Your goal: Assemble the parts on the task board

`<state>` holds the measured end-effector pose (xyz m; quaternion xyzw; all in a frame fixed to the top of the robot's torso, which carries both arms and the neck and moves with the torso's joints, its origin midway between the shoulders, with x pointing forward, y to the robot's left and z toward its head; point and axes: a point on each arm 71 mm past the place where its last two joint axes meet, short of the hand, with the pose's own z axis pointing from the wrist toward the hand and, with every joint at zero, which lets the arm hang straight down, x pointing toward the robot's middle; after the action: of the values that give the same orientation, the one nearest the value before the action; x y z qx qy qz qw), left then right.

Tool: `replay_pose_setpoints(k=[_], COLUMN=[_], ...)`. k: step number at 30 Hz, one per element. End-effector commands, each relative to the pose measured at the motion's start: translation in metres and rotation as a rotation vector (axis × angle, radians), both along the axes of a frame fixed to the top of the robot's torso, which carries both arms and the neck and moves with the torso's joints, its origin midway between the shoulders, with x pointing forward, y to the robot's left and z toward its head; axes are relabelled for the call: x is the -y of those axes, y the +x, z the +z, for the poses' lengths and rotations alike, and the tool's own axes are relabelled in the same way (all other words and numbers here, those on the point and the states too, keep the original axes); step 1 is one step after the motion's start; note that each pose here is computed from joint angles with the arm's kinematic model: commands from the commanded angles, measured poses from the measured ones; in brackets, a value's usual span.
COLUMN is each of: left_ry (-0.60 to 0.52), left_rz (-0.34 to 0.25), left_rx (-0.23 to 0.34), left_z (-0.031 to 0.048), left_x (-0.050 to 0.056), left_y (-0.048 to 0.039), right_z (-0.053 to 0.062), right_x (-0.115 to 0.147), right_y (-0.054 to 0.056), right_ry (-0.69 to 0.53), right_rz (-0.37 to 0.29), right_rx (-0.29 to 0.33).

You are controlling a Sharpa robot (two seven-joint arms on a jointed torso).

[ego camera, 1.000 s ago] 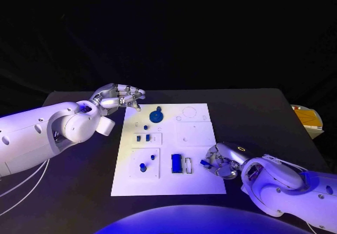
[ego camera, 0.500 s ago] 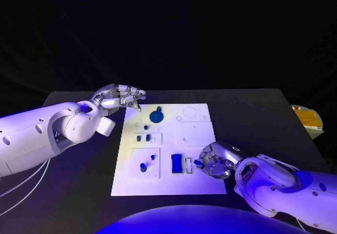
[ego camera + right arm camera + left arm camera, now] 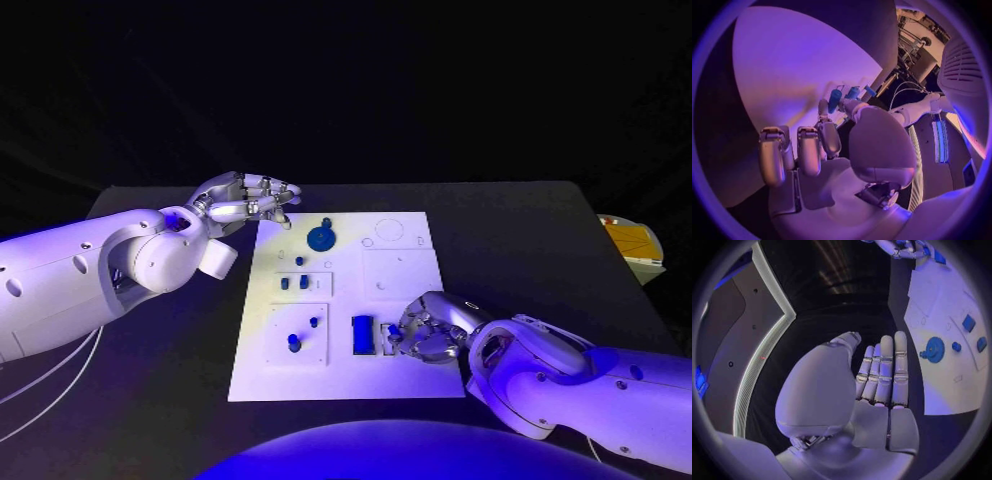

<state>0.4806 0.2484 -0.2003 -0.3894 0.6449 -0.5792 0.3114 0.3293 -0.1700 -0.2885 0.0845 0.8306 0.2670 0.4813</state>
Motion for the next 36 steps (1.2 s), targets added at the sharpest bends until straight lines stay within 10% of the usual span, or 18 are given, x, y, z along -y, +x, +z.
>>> replay_pose_setpoints(k=[1, 36], left_ry=[-0.013, -0.006], left_rz=[-0.020, -0.026], left_rx=[-0.001, -0.004], left_z=[0.0008, 0.0005], left_x=[0.0027, 0.0030], left_y=[-0.0011, -0.0014], right_z=[-0.0019, -0.0077], right_x=[-0.0028, -0.0077], right_y=[-0.0002, 0.0057], right_ry=[0.009, -0.019], right_rz=[0.009, 0.015], right_rx=[-0.019, -0.018])
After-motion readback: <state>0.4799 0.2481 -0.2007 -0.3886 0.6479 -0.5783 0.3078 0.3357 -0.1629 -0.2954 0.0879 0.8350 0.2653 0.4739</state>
